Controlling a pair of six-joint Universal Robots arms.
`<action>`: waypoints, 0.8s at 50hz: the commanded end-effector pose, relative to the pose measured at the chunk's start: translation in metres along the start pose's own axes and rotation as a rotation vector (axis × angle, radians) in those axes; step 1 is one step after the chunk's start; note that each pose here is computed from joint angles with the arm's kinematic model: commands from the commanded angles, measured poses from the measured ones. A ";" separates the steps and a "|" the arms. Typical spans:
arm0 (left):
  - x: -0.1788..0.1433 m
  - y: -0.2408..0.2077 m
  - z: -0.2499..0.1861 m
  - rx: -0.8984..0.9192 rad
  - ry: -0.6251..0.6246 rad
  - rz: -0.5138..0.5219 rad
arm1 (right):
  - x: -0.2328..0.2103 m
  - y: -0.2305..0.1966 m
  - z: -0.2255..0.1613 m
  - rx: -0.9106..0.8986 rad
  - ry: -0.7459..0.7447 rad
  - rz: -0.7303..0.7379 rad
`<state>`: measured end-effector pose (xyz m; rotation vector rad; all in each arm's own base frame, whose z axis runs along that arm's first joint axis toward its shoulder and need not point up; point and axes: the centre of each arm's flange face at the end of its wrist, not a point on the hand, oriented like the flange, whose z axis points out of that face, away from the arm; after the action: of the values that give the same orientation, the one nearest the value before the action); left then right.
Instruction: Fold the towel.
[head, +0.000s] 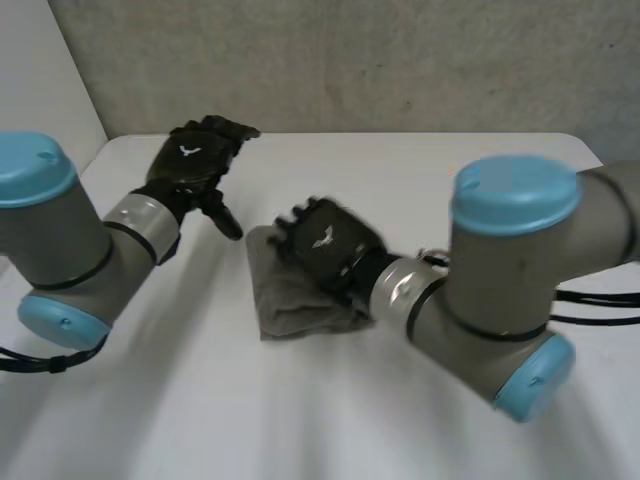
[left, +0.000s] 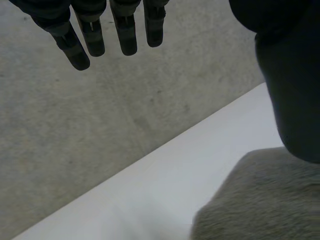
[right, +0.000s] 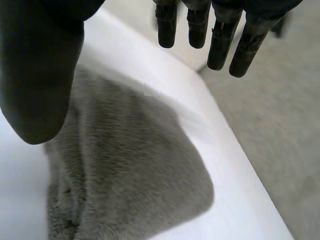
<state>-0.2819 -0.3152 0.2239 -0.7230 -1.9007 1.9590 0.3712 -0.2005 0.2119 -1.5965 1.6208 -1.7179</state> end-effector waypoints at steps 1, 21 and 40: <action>0.033 0.012 -0.002 -0.041 0.007 -0.090 | 0.046 0.010 0.004 0.003 0.120 0.330; 0.050 0.085 -0.017 -0.323 -0.137 -0.096 | 0.032 0.088 0.054 -0.277 0.124 0.486; 0.018 -0.044 -0.036 -0.036 -0.185 -0.118 | 0.128 -0.024 -0.041 0.049 0.554 0.374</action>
<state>-0.2967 -0.2700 0.2283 -0.5027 -2.1114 1.8779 0.3366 -0.2702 0.2696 -0.9202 1.9036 -1.8558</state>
